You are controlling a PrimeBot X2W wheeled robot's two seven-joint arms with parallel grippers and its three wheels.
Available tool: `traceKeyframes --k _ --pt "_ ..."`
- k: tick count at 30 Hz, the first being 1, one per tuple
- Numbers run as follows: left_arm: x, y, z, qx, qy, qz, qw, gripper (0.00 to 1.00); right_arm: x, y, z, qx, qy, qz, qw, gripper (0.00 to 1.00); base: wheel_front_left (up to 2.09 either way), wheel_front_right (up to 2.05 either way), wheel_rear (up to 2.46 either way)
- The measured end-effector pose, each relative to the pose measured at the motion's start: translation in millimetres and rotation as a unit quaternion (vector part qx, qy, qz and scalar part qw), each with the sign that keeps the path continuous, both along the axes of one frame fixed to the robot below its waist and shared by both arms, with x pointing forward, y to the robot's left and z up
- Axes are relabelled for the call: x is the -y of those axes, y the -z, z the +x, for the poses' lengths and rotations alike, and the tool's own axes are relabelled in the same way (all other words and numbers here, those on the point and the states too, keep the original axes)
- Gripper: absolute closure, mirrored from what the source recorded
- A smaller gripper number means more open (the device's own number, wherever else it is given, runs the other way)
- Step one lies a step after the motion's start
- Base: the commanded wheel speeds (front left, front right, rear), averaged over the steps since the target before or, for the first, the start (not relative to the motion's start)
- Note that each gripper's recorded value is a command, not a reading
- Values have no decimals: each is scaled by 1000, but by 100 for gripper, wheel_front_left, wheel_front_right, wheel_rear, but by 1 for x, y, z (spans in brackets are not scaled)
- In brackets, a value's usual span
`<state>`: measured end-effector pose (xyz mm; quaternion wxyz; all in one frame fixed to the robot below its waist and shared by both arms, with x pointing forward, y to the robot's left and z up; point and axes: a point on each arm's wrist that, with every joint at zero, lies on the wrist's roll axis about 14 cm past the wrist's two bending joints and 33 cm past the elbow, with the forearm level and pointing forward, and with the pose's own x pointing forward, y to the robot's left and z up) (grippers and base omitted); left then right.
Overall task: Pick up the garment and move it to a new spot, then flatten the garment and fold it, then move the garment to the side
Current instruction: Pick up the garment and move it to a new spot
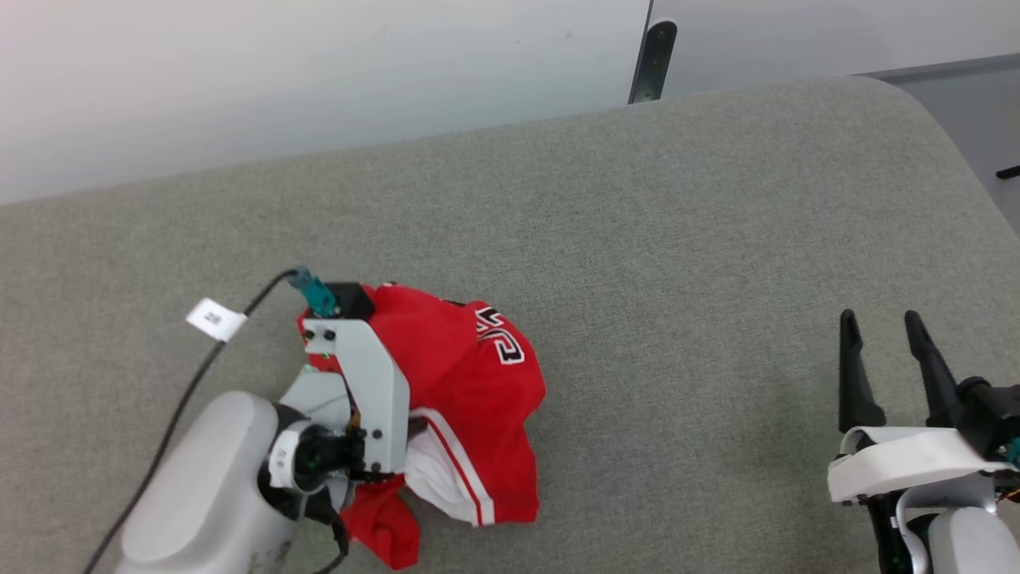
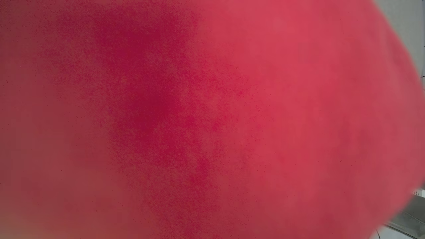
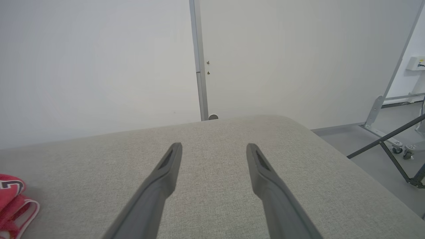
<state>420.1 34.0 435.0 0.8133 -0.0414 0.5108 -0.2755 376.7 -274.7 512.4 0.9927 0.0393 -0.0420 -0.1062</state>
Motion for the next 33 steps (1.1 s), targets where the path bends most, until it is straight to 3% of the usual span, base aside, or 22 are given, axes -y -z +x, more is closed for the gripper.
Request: traceKeyframes --k 1,2,5,14,20,27,33 --pt "0 4 -2 -7 1 3 1000 100 -1 1 0 -2 -2 0 1000 0 0 0 0" --pt "0 7 -4 -11 3 6 1000 89 -3 2 0 -3 -4 2 1000 0 0 0 0" --pt "-3 7 -4 -6 4 10 1000 0 -8 2 1 -2 -11 3 1000 0 0 0 0" --pt "-14 -37 4 69 -16 -22 997 0 -23 -9 1 13 -35 1 999 0 0 0 0" --pt "-28 -71 2 163 -24 -57 985 0 -38 -17 2 20 -57 -5 998 0 0 0 0" --pt "-55 -113 3 319 -58 -99 941 0 -56 -26 5 36 -83 -7 996 0 0 0 0" --pt "-79 -123 -9 404 -105 -135 899 0 -69 -26 4 42 -100 -7 994 0 0 0 0"
